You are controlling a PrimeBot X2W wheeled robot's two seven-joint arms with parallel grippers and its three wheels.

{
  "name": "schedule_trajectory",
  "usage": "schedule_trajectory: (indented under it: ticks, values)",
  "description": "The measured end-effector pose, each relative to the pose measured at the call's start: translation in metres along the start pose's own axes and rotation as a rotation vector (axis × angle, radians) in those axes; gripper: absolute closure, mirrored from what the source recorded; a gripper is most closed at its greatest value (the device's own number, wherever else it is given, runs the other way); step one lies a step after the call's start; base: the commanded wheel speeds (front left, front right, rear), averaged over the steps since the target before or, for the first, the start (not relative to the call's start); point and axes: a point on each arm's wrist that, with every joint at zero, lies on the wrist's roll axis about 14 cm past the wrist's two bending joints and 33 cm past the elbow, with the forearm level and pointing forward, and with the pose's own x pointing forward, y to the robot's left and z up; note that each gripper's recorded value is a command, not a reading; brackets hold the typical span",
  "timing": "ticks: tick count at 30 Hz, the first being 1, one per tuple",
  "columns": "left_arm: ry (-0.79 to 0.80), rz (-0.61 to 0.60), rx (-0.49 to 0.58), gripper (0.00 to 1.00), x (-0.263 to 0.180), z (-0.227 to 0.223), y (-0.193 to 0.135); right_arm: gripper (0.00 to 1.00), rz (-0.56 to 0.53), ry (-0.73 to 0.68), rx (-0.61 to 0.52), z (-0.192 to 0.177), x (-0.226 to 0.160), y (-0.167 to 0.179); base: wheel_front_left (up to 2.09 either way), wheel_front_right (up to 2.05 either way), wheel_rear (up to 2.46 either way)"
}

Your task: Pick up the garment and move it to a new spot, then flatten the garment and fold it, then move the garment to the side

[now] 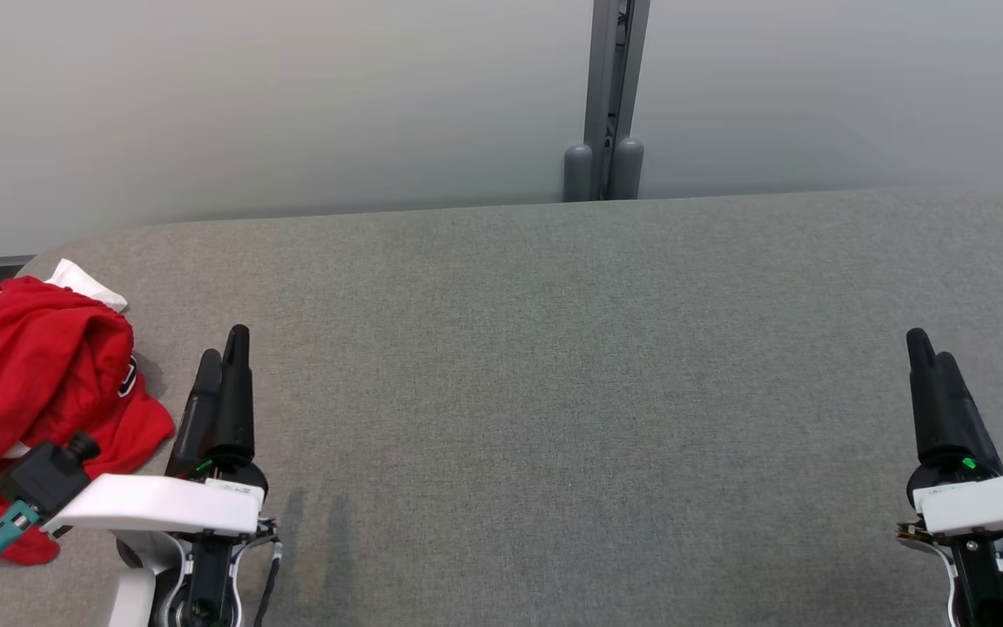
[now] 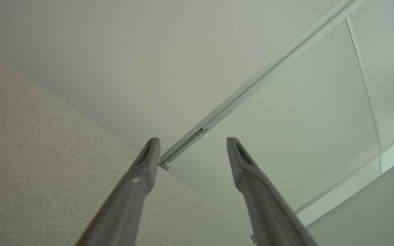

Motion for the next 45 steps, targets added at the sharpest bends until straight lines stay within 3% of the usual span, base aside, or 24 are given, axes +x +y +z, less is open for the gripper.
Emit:
schedule_trajectory:
  ticks: [11,19,45]
  values:
    - [0.02,-0.019,0.246,0.0,0.0,-0.007,-0.003,0.0,0.055,0.005,-0.295,0.003,0.0,0.01,0.0,0.0,0.0]
    - [0.053,-0.009,0.405,0.0,-0.001,-0.016,0.004,0.0,0.035,0.026,-0.437,-0.003,-0.002,-0.002,0.0,0.0,0.0]
    - [0.083,-0.016,0.711,0.0,-0.005,-0.03,0.011,0.0,0.038,0.064,-0.678,-0.019,-0.006,-0.013,0.0,0.0,0.0]
